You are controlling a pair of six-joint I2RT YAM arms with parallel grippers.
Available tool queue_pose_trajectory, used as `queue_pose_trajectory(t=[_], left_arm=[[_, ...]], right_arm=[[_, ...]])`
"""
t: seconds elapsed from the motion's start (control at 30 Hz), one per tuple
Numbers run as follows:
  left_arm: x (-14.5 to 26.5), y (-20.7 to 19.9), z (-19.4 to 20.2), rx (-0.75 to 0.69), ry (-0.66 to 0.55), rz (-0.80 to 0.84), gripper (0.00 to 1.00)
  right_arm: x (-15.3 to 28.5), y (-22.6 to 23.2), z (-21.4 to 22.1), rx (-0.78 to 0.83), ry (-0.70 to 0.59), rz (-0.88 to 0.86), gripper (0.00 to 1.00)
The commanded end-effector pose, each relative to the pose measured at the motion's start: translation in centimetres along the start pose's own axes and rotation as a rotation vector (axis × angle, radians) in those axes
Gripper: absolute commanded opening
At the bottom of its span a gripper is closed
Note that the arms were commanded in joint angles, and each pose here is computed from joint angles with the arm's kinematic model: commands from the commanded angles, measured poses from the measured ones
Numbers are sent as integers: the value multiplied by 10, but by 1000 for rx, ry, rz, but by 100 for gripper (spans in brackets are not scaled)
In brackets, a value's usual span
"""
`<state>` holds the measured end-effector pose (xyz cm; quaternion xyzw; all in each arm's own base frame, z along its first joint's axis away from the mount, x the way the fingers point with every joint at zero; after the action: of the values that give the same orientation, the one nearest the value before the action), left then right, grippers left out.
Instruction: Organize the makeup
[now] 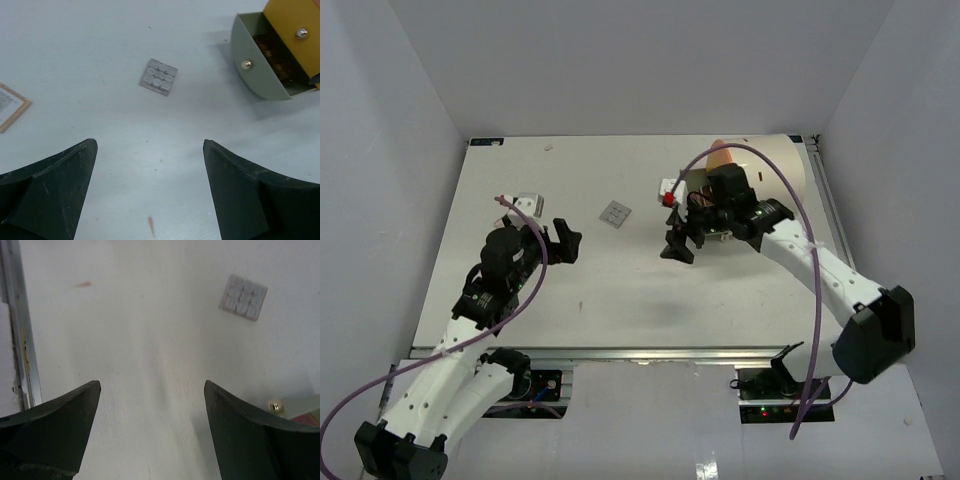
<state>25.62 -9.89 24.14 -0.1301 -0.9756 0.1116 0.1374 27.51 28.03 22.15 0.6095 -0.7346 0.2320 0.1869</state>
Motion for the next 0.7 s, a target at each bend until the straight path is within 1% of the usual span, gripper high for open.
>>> queue_pose_trajectory(t=[0.0, 0.03, 0.07, 0.1, 0.17, 0.2, 0.27, 0.33, 0.47, 0.57, 0.67], left_arm=[[11, 19, -26, -58, -127, -95, 98], [11, 22, -26, -56, -125, -104, 98], [11, 21, -25, -54, -120, -103, 98], [12, 22, -26, -51, -122, -100, 98], [14, 23, -27, -48, -128, -96, 98], [15, 23, -27, -48, -132, -97, 98], [16, 22, -28, -44, -139, -87, 98], [17, 22, -28, -45, -140, -78, 98], [19, 20, -31, -45, -148, -61, 98], [19, 20, -31, -44, -151, -53, 98], [19, 19, -31, -43, -152, -46, 98]], right_arm=[[-75, -52, 26, -128, 296, 216, 90], [-94, -59, 27, -139, 321, 250, 90], [-98, -56, 25, -151, 320, 248, 90], [-123, -68, 28, -154, 339, 264, 90], [-151, -88, 12, -141, 309, 285, 90], [-170, -92, 24, -148, 334, 266, 90], [-186, -100, 27, -140, 327, 267, 90], [-199, -109, 32, -132, 320, 284, 90], [-206, -131, 33, -124, 291, 401, 90], [-209, -139, 38, -125, 283, 425, 90], [-210, -145, 41, -124, 263, 408, 90]])
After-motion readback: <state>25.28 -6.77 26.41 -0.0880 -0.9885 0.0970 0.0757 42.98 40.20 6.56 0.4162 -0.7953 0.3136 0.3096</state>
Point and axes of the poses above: each gripper's point midway between its finger pads, its own x axis back along the fingers, its own y axis along the line the jaws close on, z = x × y, the point moved 2 cm from there along x, back along the fingers, and after that the axes turned 4 degrees about x, right-handed, at the moved point
